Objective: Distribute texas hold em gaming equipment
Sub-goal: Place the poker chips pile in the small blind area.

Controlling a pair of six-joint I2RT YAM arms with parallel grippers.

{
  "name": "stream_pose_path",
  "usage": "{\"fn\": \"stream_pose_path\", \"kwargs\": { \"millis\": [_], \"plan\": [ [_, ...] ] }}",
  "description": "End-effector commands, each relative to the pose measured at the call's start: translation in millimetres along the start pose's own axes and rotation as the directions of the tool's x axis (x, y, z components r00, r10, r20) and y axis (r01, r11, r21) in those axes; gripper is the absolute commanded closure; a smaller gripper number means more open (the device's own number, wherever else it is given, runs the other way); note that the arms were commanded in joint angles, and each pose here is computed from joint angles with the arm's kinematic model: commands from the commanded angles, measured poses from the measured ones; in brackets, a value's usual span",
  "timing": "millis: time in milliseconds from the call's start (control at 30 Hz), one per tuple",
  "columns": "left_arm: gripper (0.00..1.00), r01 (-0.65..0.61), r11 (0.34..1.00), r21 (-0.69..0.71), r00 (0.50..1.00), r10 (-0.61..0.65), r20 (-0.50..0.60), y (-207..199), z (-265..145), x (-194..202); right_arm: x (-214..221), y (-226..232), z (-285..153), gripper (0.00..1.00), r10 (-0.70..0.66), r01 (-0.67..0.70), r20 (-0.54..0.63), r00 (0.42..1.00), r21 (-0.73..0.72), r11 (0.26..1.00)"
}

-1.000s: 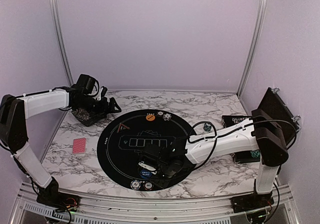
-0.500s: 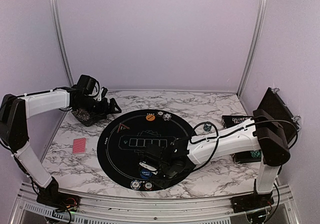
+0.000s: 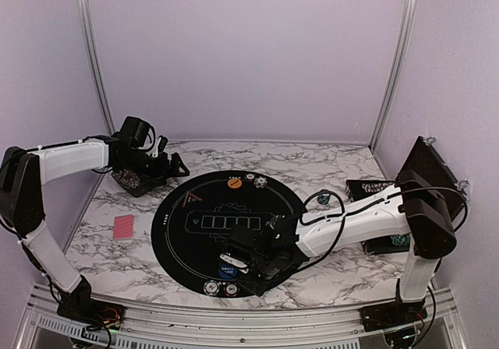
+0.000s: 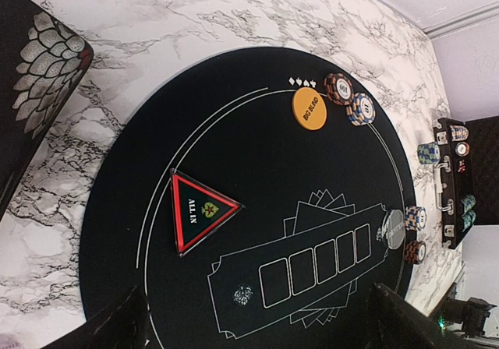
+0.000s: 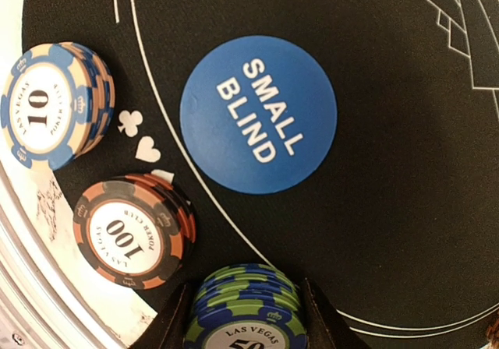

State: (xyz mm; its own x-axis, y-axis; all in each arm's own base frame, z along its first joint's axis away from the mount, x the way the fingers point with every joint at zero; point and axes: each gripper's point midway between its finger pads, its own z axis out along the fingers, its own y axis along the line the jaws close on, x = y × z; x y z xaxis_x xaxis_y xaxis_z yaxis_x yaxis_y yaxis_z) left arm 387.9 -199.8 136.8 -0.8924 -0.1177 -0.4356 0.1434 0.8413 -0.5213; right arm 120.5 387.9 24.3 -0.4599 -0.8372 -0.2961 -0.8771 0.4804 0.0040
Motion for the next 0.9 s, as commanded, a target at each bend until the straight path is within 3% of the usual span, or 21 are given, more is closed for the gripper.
{"fn": "stream_pose_path", "kwargs": {
  "millis": [0, 867],
  "plan": [
    [0.01, 0.002, 1.0, 0.002, 1.0, -0.002, -0.014, 0.1, 2.7, 3.3, 5.9, 7.9, -5.6, 0.72, 0.0, -0.001, -0.012, 1.0, -0.024, 1.0],
    [0.01, 0.004, 1.0, 0.001, 1.0, -0.004, -0.018, 0.5, 4.1, 3.7, 17.0, 1.1, 6.1, 0.59, 0.016, -0.018, -0.032, 0.999, -0.043, 0.999]
  ]
}}
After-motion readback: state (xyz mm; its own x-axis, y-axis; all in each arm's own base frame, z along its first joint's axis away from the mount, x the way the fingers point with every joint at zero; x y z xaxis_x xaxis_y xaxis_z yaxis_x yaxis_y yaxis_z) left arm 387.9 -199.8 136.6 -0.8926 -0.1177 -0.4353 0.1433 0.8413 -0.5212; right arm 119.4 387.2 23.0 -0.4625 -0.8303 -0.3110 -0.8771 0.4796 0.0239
